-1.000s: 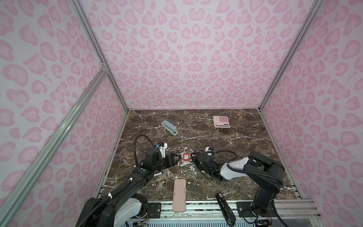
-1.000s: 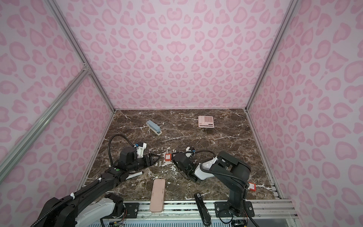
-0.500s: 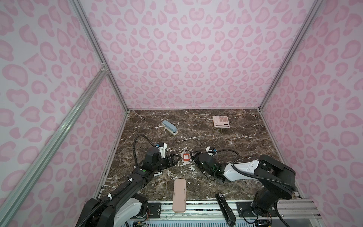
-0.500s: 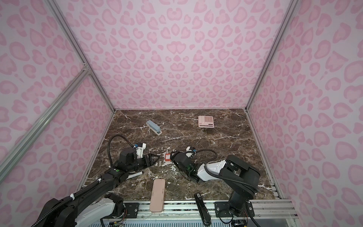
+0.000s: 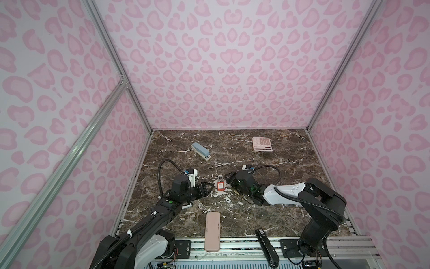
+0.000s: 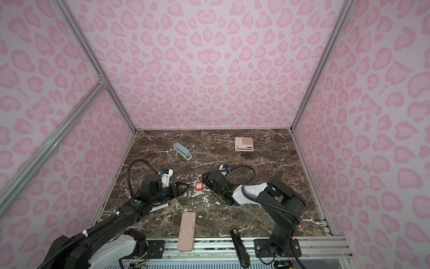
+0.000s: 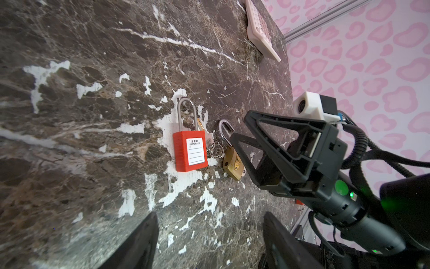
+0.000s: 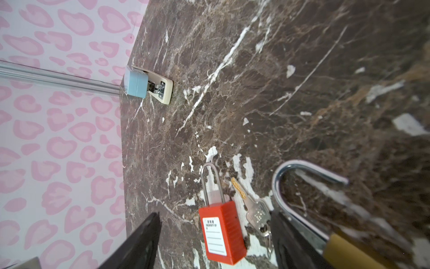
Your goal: Lock with the key
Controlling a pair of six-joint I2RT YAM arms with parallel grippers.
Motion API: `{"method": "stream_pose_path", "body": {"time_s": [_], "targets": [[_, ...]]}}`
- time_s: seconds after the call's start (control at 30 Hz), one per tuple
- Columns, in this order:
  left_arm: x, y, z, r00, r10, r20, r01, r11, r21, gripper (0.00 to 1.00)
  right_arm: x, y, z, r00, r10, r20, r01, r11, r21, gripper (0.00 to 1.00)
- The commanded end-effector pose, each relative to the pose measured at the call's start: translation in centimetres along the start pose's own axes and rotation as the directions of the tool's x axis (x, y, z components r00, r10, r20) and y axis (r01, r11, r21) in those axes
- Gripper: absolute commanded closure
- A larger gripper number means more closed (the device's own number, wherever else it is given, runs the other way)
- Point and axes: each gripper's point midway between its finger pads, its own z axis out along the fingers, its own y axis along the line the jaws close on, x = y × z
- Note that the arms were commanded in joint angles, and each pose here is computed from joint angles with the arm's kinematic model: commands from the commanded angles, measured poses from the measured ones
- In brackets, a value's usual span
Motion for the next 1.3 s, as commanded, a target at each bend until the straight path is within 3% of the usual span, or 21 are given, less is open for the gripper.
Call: {"method": "stream_pose_path", "body": {"time_s": [0.0,1.03,1.27], "targets": [[-0.3,-0.2,-0.1,1.000,0.011,0.011,-0.011,1.000,0.003,0.28,0.6,-0.8,0.4,0.999,-0.021,-0.037,0.022,0.999,0.023,0.24],[-0.5,-0.4,0.1,1.000,0.010,0.003,-0.010,1.000,0.003,0.28,1.7,0.4,0.9,0.993,0.011,-0.115,-0.017,0.999,-0.051,0.24],[-1.0,-0.9,0.1,1.000,0.005,0.015,-0.006,1.000,0.018,0.28,-1.1,-0.3,-2.2,0.984,-0.115,-0.133,0.110,0.993,-0.048,0.24]]}}
